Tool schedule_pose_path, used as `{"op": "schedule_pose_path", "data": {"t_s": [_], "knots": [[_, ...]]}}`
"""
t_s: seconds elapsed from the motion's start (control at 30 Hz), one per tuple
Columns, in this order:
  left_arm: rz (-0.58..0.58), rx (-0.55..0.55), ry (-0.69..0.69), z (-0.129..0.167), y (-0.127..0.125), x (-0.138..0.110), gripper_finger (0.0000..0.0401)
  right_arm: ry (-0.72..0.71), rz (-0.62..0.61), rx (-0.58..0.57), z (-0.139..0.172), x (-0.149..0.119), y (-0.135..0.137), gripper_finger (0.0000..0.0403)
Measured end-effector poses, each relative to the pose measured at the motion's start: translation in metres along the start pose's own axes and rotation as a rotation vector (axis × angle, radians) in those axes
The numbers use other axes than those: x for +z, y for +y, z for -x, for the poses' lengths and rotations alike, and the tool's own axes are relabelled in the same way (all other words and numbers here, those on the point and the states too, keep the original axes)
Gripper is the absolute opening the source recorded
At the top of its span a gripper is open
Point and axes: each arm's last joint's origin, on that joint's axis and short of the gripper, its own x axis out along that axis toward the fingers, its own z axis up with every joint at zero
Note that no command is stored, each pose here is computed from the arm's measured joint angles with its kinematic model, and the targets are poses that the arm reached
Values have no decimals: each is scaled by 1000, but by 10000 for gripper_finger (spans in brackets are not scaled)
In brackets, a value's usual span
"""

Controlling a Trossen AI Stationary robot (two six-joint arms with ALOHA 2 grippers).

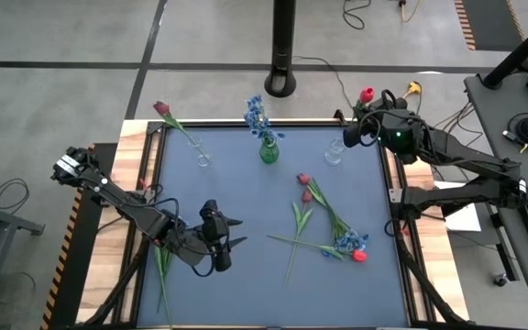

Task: Sort flowers into vase by color
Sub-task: Put the center pink flower into the right transparent vase

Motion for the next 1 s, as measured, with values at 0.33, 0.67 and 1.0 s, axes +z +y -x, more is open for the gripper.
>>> {"op": "schedule_pose_path", "data": {"t_s": [0.33, 0.67, 1.0], "knots": [[0, 0, 0, 0, 0, 0, 198, 7, -14, -1, 0, -1, 0, 124], [0, 0, 0, 0, 0, 0, 198, 41, -20, -8, 0, -5, -1, 175], [7, 0, 0, 0, 0, 0, 198, 57, -22, -11, 2, -6, -2, 223]]}}
